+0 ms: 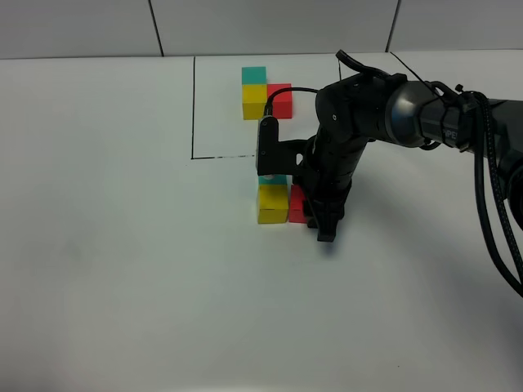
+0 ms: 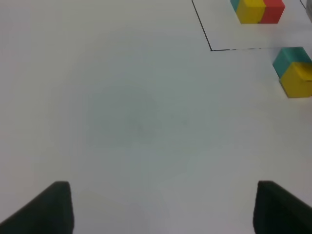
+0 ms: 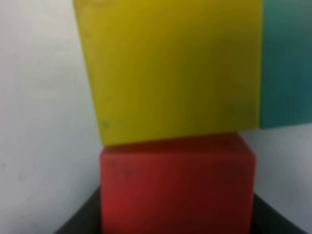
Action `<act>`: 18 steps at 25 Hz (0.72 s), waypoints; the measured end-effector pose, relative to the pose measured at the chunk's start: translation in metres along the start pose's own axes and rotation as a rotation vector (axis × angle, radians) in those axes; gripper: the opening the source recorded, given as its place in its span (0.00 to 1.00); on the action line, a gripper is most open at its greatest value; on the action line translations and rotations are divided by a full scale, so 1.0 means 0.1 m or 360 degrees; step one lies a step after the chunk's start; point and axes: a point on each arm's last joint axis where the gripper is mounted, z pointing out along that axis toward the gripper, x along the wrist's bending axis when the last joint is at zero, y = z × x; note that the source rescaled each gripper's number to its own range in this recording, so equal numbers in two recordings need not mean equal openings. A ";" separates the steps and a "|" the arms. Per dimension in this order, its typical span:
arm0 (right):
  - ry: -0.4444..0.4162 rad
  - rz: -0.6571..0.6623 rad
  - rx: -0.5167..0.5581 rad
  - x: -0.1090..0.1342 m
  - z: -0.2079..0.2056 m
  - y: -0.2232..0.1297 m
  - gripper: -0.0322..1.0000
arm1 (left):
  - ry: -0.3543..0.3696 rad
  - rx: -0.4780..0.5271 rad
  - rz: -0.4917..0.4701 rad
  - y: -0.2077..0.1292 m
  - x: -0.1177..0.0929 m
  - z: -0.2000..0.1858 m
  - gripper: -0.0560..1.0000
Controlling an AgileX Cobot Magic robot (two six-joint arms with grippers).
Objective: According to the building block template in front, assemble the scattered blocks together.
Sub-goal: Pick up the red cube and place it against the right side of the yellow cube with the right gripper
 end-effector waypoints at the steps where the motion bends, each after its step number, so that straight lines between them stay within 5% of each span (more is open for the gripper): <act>1: 0.0000 0.0000 0.0000 0.00 0.00 0.00 0.03 | 0.0000 0.0000 0.0000 0.00 0.00 0.00 0.98; 18: 0.0003 -0.0023 -0.0016 0.03 0.01 0.05 0.03 | 0.0000 0.0000 0.0000 0.00 0.00 0.00 0.98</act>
